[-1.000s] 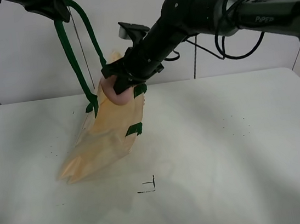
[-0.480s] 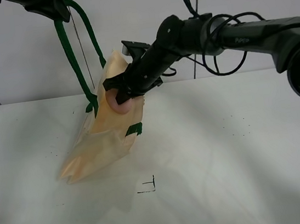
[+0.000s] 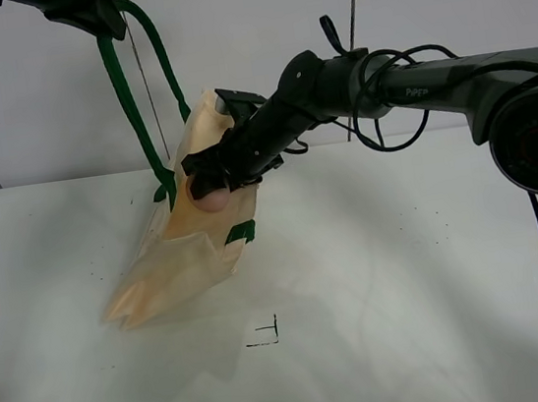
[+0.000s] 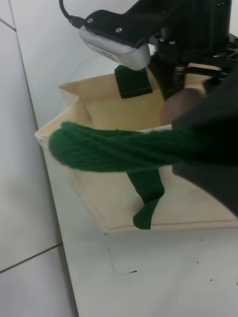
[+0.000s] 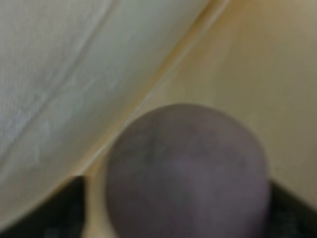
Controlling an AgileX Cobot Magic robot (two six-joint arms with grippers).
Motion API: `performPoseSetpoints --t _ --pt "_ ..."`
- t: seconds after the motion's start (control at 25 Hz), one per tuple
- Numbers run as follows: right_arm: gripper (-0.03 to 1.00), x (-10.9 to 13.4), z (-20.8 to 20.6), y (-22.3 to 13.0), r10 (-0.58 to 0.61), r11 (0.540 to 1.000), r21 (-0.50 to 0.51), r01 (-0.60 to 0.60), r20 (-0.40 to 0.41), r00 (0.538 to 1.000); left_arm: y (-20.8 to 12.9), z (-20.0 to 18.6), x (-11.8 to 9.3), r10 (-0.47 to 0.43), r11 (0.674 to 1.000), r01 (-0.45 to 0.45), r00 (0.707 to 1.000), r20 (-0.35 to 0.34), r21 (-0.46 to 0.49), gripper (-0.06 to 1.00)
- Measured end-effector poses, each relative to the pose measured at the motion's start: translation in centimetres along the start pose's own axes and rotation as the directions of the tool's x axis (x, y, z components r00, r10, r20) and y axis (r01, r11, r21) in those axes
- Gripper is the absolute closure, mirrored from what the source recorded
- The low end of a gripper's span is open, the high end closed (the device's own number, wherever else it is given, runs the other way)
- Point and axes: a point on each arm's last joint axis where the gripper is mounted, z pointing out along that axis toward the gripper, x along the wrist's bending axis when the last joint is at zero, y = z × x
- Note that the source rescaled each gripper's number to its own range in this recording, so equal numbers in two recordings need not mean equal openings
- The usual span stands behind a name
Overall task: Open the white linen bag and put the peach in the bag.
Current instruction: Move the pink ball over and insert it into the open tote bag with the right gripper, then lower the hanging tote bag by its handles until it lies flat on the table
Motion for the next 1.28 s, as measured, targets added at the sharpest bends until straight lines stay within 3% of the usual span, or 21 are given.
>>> performPoseSetpoints --t 0.12,0.32,0.48,0.64,0.76,0.92,1.28 --pt "0.02 -0.1 0.0 -0.1 -0.012 1.000 0.008 0.012 0.011 1.000 0.0 0.0 0.0 0.000 1.000 0.000 1.000 0.000 0.000 0.94" --pt "-0.03 -0.3 -1.5 0.7 -0.041 0.992 0.117 0.035 0.047 0.998 0.0 0.0 0.0 0.000 1.000 0.000 1.000 0.002 0.000 0.94" --pt "-0.03 -0.7 -4.4 2.1 -0.074 0.972 0.235 0.024 0.207 0.975 0.0 0.0 0.0 0.000 1.000 0.000 1.000 0.002 -0.001 0.94" --pt "-0.03 -1.9 -6.9 3.0 -0.113 0.958 0.285 -0.013 0.422 0.900 0.0 0.0 0.0 0.000 1.000 0.000 1.000 0.002 -0.001 0.94" --pt "-0.03 -3.1 -7.8 3.3 -0.083 0.961 0.271 -0.052 0.462 0.883 0.0 0.0 0.0 0.000 1.000 0.000 1.000 0.002 -0.001 0.94" --pt "-0.03 -6.2 -9.5 3.6 -0.021 0.965 0.238 -0.114 0.500 0.866 0.0 0.0 0.0 0.000 1.000 0.000 1.000 0.002 -0.001 0.94" --pt "-0.03 -18.4 -18.2 2.7 0.221 0.939 0.070 -0.338 0.630 0.745 0.0 0.0 0.0 0.000 1.000 0.000 1.000 0.002 -0.001 0.94"
